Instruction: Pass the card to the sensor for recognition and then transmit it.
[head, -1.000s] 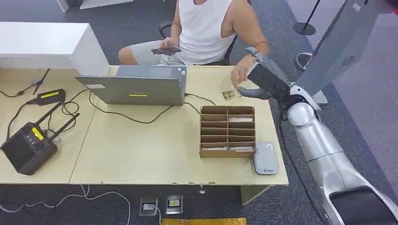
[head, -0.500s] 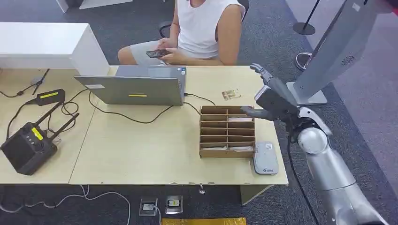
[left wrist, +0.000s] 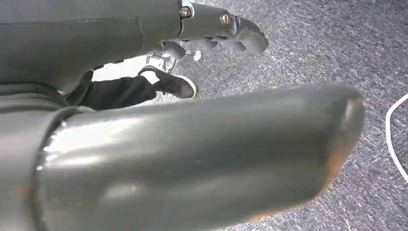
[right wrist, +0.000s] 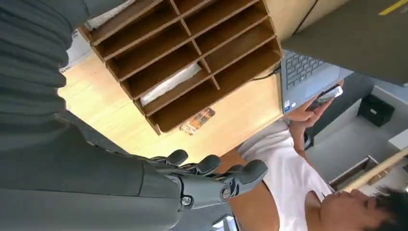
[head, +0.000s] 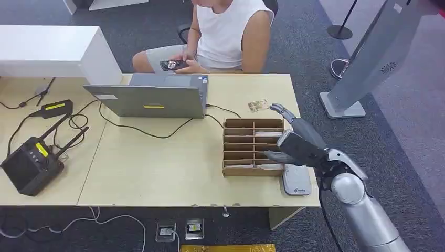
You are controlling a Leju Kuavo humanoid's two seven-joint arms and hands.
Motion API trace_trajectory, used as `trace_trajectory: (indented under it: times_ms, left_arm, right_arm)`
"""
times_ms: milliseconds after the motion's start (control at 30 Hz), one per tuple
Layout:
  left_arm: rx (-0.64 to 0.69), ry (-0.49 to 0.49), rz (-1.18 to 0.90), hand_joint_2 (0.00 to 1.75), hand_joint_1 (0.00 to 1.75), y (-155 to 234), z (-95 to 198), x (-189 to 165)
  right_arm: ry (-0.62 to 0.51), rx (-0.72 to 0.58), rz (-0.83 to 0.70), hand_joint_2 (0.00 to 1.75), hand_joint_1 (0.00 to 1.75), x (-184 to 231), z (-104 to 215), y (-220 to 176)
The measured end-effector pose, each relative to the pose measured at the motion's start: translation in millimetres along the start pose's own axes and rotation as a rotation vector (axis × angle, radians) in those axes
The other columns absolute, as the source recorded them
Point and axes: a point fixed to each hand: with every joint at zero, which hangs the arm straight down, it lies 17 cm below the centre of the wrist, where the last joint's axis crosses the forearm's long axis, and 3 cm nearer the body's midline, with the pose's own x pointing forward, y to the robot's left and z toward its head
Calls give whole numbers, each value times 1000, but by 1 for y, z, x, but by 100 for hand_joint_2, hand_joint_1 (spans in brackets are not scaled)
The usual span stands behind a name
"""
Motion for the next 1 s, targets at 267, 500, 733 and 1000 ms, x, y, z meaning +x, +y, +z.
trace_trajectory:
  times_ms: [267,500,733,1000]
  left_arm:
    - [2,2,-2,0,0,2,0,-1]
    - [-1,2,-4,0,0,1,0,-2]
    - [1,5,-1,0,0,3,-1,-4]
    - [-7,5,-3,0,0,2,0,-4]
  right_arm:
    - [17,25,11,175,0,-3,11,13]
    - [32,53,30,175,0,-6,18,22]
    - [68,82,104,175,0,-9,26,30]
    - [75,104,157,175,0,-2,36,42]
